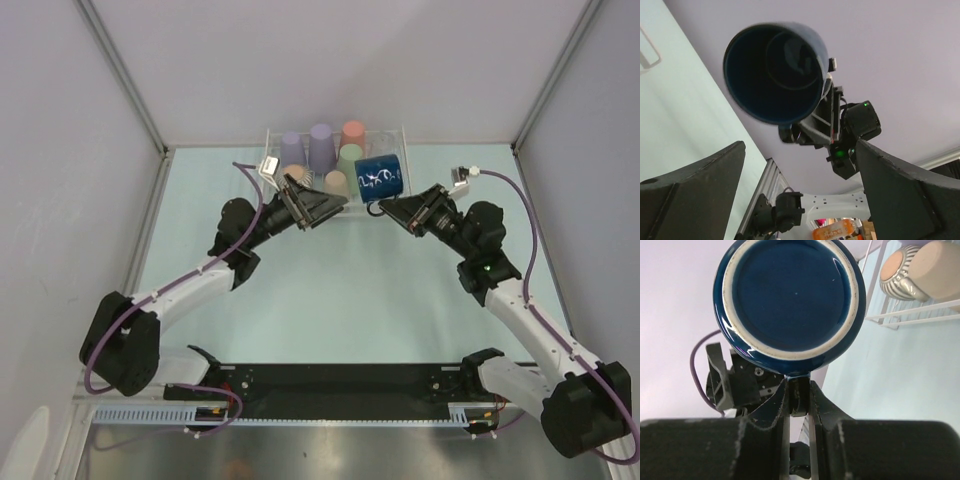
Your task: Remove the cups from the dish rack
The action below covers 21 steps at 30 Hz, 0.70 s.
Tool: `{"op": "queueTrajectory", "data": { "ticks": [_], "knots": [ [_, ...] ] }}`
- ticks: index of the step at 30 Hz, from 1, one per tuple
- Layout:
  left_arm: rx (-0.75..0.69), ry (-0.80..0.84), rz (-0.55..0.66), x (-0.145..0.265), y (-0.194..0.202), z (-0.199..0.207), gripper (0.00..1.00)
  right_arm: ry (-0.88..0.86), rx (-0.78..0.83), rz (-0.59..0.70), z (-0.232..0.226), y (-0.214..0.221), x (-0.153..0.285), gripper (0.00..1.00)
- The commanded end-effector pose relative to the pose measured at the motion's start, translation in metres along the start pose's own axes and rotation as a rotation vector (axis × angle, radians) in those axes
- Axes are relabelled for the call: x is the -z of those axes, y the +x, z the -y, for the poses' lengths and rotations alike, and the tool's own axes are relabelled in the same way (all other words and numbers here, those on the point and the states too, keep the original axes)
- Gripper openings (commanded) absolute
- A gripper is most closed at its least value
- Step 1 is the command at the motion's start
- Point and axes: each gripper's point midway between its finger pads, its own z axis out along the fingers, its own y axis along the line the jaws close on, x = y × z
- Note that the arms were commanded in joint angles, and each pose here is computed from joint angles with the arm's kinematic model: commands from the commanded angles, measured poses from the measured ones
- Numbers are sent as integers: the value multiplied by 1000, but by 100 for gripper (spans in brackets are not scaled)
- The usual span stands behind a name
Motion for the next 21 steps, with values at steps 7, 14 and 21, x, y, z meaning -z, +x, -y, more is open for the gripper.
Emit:
{"op": "queueTrajectory", "data": {
  "ticks": [7, 14, 21],
  "knots": [
    [-95, 80, 12, -23, -22, 36, 96, -162, 78, 6, -48, 8, 1, 0],
    [-85, 95, -4, -31, -20, 36, 93, -163, 72, -46, -44, 27, -3, 0],
    [-94, 117, -8, -35, -18, 42, 73, -173, 66, -101, -43, 47, -8, 0]
  ]
}}
